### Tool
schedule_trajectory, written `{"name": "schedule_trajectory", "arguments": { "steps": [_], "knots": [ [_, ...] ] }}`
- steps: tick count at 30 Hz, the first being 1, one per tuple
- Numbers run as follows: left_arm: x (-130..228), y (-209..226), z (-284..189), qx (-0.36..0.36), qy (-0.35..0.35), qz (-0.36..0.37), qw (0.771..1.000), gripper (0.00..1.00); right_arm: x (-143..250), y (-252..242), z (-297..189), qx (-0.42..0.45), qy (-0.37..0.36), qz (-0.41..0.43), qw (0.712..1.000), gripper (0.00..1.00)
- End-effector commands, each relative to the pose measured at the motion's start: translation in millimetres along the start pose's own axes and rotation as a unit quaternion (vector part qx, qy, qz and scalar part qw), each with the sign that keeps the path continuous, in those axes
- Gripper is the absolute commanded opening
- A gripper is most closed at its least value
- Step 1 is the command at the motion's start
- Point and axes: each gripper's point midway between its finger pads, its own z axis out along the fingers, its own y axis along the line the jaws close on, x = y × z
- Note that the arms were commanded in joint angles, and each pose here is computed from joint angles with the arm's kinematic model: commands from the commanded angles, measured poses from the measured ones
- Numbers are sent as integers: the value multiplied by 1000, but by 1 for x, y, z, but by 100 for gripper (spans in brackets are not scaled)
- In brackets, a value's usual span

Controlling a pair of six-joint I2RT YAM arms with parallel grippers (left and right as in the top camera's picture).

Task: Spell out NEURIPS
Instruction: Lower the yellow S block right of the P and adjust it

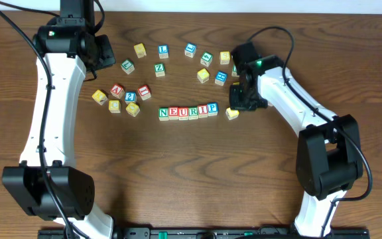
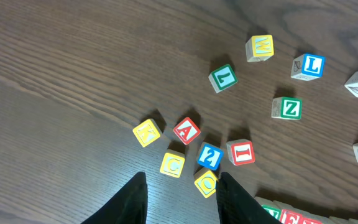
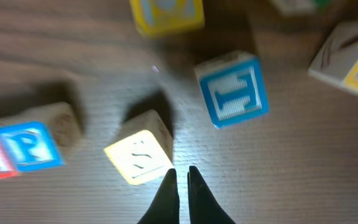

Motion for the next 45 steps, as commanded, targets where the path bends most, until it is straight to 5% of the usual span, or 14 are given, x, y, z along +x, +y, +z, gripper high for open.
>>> {"name": "schedule_trajectory", "arguments": {
  "steps": [1,45],
  "knots": [
    [5,-1,9,-1,14,4,1000,36,9,-9,9,15,10,2,1000,2],
    [5,-1,9,-1,14,5,1000,36,5,36,34,-33,-37,-17,999,2]
  ]
}}
